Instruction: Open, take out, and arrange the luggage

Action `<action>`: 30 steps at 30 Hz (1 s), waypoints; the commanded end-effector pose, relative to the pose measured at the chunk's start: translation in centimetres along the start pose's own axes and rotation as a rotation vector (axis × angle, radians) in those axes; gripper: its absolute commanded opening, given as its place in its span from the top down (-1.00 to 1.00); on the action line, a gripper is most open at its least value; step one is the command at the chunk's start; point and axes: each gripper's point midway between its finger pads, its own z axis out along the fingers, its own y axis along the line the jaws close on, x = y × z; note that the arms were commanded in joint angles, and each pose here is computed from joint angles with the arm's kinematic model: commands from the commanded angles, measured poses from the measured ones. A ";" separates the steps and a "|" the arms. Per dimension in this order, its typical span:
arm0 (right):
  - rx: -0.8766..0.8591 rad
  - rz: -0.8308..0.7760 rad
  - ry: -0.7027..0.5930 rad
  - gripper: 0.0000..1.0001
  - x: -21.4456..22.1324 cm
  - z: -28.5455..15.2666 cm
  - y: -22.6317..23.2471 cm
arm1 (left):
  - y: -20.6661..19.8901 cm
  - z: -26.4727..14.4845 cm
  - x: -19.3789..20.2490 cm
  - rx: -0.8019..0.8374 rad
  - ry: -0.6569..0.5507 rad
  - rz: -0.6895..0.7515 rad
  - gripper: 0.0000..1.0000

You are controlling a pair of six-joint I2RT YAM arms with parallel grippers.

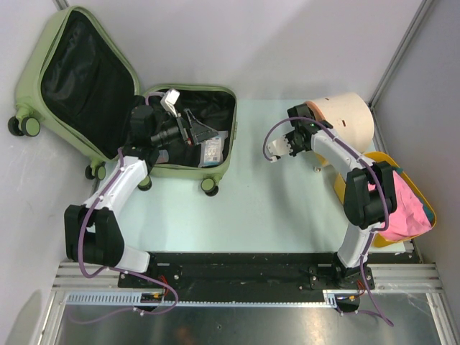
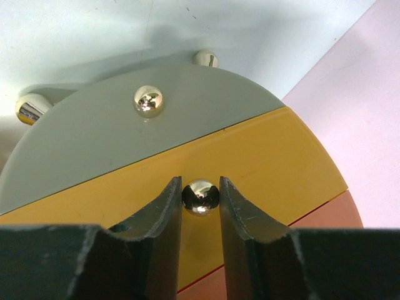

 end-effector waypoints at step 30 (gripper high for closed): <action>0.153 0.050 -0.194 -0.65 -12.4 -4.5 -4.2 | 0.9 -1.3 -2.4 -0.070 -0.088 0.037 -0.99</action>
